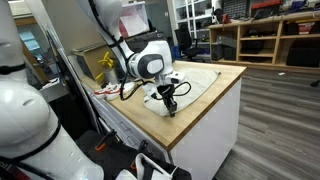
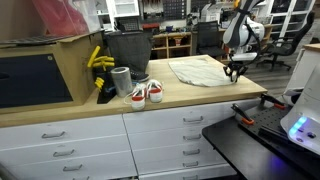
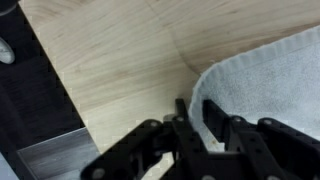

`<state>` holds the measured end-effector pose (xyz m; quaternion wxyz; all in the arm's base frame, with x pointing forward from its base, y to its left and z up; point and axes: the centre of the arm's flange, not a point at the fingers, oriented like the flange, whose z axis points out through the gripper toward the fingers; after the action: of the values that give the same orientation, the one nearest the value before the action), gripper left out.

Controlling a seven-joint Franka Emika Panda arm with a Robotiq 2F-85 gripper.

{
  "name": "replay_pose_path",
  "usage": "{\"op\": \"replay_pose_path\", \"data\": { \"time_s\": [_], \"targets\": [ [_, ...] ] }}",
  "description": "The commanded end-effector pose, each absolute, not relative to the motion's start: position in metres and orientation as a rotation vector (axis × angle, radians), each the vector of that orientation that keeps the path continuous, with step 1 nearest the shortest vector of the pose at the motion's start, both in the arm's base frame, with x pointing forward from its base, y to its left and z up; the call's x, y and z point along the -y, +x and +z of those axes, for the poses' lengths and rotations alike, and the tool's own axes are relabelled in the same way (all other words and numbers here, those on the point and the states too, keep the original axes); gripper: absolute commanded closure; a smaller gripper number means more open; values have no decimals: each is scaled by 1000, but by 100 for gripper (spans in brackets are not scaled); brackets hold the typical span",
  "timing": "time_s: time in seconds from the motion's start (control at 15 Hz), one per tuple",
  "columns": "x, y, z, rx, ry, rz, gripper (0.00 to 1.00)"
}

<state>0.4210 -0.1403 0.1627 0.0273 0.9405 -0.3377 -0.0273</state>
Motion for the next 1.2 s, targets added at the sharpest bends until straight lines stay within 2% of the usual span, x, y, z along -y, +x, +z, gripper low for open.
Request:
{"op": "replay_pose_path", "data": {
  "time_s": [0.0,0.07,0.13,1.13],
  "targets": [
    [134,413,161,979,2934,-83,94],
    [132,414,162,970,2938,-83,100],
    [129,415,162,954,2944,-92,100],
    [117,417,170,891,2951,-86,99]
  ]
}}
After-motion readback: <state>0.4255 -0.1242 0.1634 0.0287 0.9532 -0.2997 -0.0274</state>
